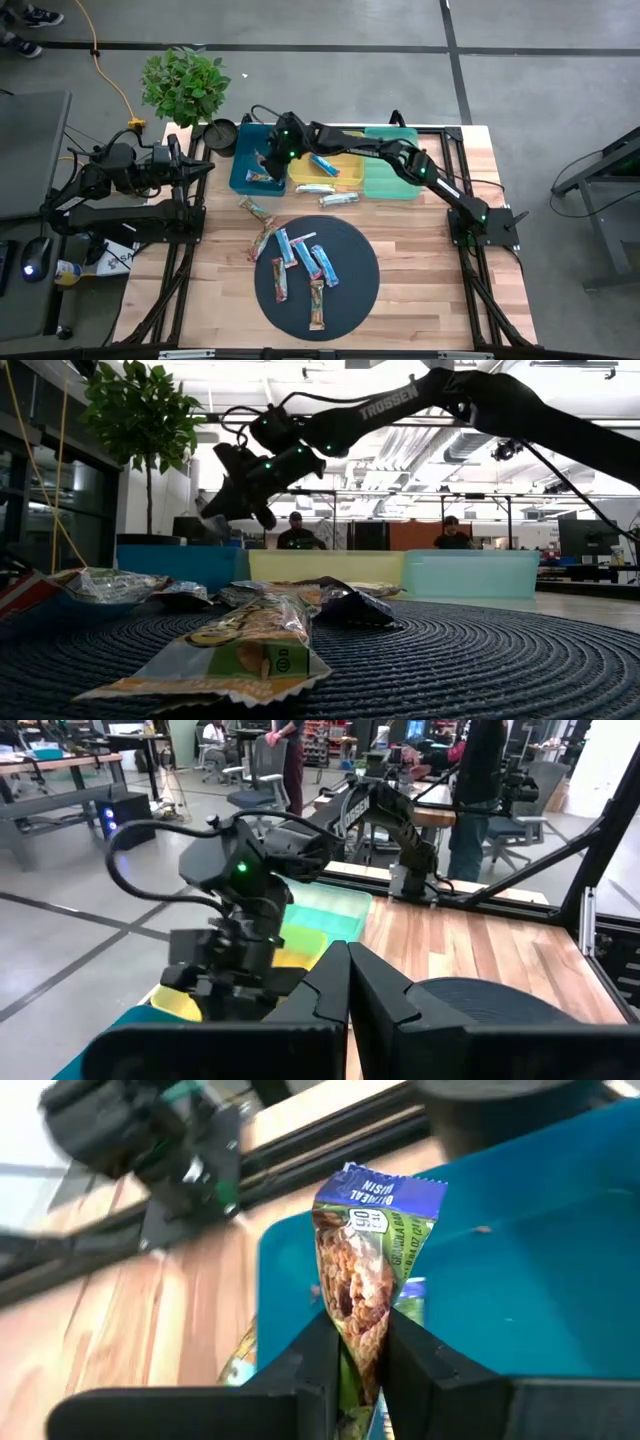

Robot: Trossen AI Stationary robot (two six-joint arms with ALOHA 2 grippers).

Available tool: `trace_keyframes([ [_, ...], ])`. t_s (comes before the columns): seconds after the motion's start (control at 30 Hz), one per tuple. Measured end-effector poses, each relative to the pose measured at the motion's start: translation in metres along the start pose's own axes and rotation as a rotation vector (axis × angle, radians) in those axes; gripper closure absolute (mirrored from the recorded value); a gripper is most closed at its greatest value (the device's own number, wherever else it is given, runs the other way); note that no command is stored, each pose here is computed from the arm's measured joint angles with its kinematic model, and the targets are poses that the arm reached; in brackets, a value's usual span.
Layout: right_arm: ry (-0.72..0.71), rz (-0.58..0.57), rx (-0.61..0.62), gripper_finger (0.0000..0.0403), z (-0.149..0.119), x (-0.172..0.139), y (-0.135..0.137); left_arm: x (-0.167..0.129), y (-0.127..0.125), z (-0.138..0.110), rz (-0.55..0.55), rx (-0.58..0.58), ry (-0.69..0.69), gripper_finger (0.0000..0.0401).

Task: Pick and place Granola Bars by type
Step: Put the blue granola bar into the blue bin, then put the yellow granola bar into the green bin

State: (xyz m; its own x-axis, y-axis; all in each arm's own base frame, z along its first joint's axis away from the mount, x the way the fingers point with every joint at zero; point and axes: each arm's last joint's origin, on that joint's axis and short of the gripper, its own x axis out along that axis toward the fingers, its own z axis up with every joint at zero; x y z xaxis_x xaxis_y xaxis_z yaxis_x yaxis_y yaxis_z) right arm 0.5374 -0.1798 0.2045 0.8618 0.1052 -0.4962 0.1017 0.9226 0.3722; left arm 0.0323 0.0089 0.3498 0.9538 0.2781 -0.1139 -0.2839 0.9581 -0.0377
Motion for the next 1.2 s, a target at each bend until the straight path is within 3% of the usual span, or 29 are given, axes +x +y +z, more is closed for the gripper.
trace_keyframes([
  [0.17, 0.008, 0.009, -0.086, 0.0318, -0.002, 0.004, 0.010, 0.000, 0.000, 0.000, 0.000, 0.000, 0.001, 0.0401],
  [0.5, -0.017, -0.034, -0.093, 0.0224, 0.000, 0.003, 0.007, 0.000, 0.000, 0.000, 0.000, -0.003, 0.001, 0.0401],
  [0.63, -0.031, -0.003, -0.099, 0.0211, 0.009, -0.004, 0.012, 0.000, 0.000, 0.000, -0.001, -0.007, 0.001, 0.0401],
  [0.77, -0.016, 0.027, -0.104, 0.0212, 0.026, -0.029, 0.034, 0.000, 0.000, 0.000, -0.001, -0.007, 0.002, 0.0401],
  [0.93, 0.233, -0.014, -0.090, 0.0219, 0.022, -0.069, 0.076, 0.000, 0.000, 0.000, -0.001, -0.007, 0.003, 0.0401],
  [1.2, 0.709, -0.284, 0.122, 0.0230, -0.017, -0.127, 0.147, 0.000, 0.000, -0.001, -0.001, -0.006, 0.012, 0.0401],
])
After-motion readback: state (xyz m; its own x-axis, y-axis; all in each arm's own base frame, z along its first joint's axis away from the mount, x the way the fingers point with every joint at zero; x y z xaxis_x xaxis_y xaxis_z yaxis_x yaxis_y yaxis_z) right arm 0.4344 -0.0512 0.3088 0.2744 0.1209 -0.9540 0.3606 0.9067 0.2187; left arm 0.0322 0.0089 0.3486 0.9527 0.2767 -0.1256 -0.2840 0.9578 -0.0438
